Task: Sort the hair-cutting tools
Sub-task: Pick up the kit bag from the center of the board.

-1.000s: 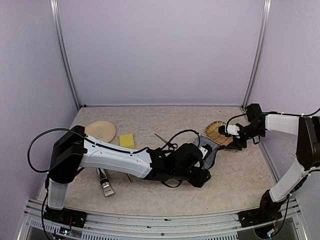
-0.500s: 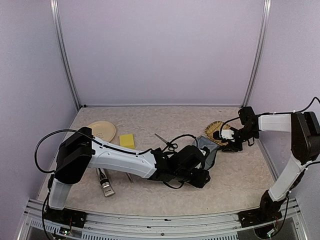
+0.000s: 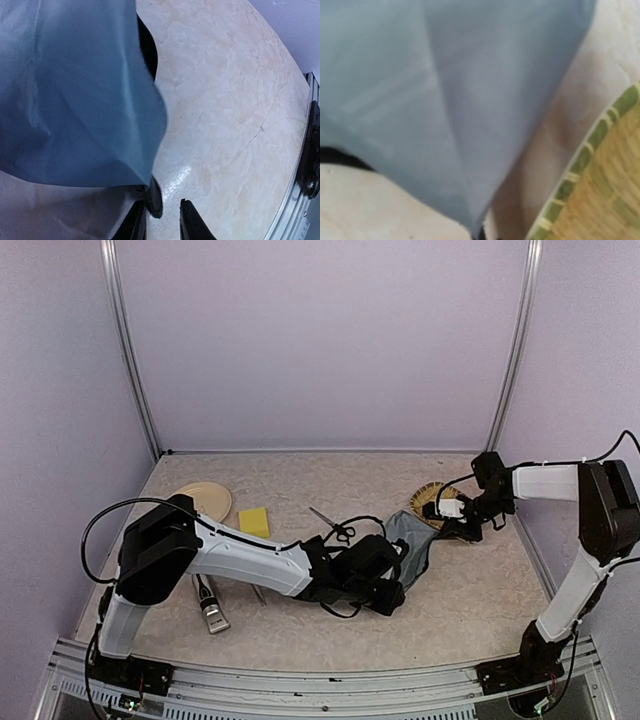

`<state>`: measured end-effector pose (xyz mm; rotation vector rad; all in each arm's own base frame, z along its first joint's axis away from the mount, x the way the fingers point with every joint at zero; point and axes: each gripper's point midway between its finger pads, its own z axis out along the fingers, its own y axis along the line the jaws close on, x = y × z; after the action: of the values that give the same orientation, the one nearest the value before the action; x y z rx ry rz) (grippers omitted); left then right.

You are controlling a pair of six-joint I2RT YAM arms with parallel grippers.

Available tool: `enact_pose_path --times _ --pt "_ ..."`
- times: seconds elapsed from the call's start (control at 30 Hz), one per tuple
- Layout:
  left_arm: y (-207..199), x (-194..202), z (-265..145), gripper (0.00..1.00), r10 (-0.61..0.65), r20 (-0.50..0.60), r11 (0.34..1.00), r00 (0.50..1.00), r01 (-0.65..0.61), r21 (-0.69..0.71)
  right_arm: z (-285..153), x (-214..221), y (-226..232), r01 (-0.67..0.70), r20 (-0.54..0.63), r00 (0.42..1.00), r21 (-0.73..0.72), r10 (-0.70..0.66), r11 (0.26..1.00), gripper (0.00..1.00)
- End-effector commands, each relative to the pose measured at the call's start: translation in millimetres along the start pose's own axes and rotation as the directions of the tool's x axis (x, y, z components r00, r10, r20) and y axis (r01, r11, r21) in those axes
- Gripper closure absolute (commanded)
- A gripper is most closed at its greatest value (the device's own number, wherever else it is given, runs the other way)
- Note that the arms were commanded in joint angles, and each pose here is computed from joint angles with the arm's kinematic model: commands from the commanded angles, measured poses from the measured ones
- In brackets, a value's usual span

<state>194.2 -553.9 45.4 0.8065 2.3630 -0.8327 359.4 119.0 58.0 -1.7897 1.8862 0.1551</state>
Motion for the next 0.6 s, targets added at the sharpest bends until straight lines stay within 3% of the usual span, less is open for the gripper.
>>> enact_pose_path --times 0.0,0.1,0.37,0.57 --pt "15.3 9.6 -5.4 0.85 -0.011 -0.022 1.000 1.000 0.010 -0.008 1.2 -5.4 10.6 -0.018 0.003 1.000 -0.055 0.018 0.998 0.95" --pt "26.9 8.3 -14.7 0.99 0.007 -0.021 0.999 1.000 -0.008 -0.042 -4.7 -15.0 18.4 -0.023 0.023 0.999 -0.081 0.025 0.996 1.00" --pt "89.9 4.4 -74.9 1.00 0.083 -0.041 0.941 0.996 -0.092 -0.325 -32.1 -47.6 66.8 -0.024 0.088 0.995 -0.192 0.041 0.981 1.00" --pt "125.5 9.3 -104.7 1.00 0.030 -0.064 0.912 0.998 -0.053 -0.406 -42.7 -78.1 111.5 -0.026 0.200 0.976 -0.295 0.088 0.955 1.00"
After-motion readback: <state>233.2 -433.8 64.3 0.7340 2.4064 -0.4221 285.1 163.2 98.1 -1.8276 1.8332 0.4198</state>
